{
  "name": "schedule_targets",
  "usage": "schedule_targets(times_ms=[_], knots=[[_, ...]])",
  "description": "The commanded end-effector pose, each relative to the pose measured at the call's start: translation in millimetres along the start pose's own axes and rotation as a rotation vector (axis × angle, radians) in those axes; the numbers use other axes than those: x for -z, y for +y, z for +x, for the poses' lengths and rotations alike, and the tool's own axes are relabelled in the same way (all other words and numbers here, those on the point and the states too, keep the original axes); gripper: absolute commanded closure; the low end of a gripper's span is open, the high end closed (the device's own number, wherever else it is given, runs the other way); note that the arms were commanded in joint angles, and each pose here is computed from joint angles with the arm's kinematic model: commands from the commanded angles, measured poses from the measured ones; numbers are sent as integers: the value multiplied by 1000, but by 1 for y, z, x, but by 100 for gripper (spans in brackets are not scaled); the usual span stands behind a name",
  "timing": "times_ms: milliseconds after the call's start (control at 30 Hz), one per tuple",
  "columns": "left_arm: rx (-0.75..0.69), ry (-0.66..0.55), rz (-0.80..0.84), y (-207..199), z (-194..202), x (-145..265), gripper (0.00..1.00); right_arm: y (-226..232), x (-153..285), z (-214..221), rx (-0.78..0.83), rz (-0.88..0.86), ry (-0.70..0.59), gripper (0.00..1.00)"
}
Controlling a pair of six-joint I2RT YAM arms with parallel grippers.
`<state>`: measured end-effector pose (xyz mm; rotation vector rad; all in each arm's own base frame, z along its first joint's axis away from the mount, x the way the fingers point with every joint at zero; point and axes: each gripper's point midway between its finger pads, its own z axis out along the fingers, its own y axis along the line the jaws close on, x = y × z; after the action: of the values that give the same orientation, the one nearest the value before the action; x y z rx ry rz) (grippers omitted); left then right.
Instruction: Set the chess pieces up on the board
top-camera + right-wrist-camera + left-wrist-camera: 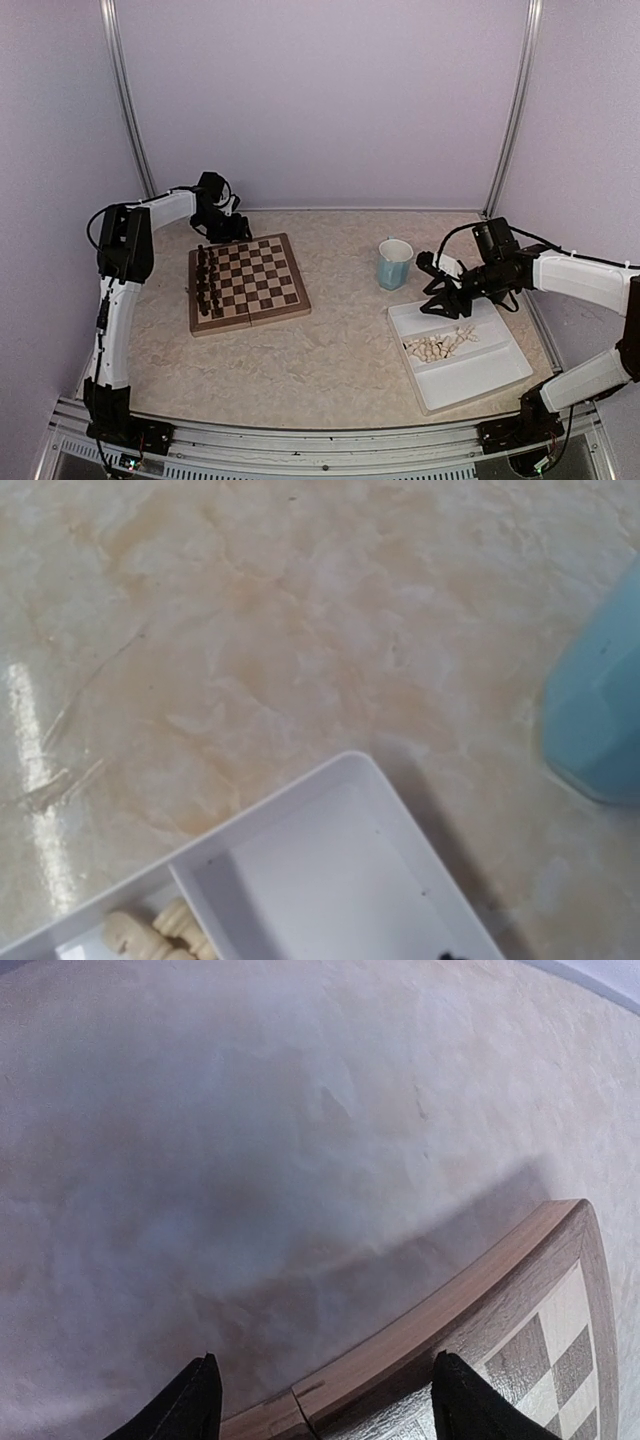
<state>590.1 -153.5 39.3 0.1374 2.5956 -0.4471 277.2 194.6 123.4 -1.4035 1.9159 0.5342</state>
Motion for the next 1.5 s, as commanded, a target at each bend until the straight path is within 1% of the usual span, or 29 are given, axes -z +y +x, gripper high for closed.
schedule_targets(times_ms=[0, 233, 333, 500, 600, 867, 967, 1067, 1167, 1267, 1300, 1333, 1433, 1467], knots=[[-36, 219, 41, -46, 75, -7, 30, 4, -4, -1, 29, -2, 6, 50], [-115, 350, 13, -81, 144, 5, 34, 6, -1, -3, 45, 10, 0, 50], [-142, 370, 15, -92, 169, 19, 34, 6, 0, -3, 45, 11, -2, 50], [-206, 341, 83, -129, 188, 46, 35, 6, 0, -4, 48, 13, -4, 50], [-271, 345, 124, -156, 204, 52, 35, 6, -1, -4, 48, 9, -3, 50], [-381, 333, 199, -211, 224, 38, 36, 8, -1, -5, 41, -1, -8, 50], [-411, 307, 206, -226, 222, 33, 35, 9, 1, -6, 40, 1, -14, 50], [-434, 252, 198, -238, 205, 35, 35, 10, 4, -12, 36, 0, -32, 50], [-475, 157, 182, -254, 170, 57, 35, 3, 15, -22, 36, 42, -37, 50], [-552, 7, 153, -279, 129, 100, 35, 1, 28, -23, 53, 81, -18, 48], [-584, -52, 139, -288, 119, 113, 35, -1, 31, -20, 50, 98, 2, 48], [-614, -135, 137, -301, 107, 134, 35, -2, 35, -16, 45, 111, 25, 49], [-705, -347, 169, -339, 99, 180, 34, -4, 43, 2, -15, 113, 95, 54], [-737, -388, 178, -350, 106, 188, 33, -5, 46, 11, -41, 106, 122, 55]])
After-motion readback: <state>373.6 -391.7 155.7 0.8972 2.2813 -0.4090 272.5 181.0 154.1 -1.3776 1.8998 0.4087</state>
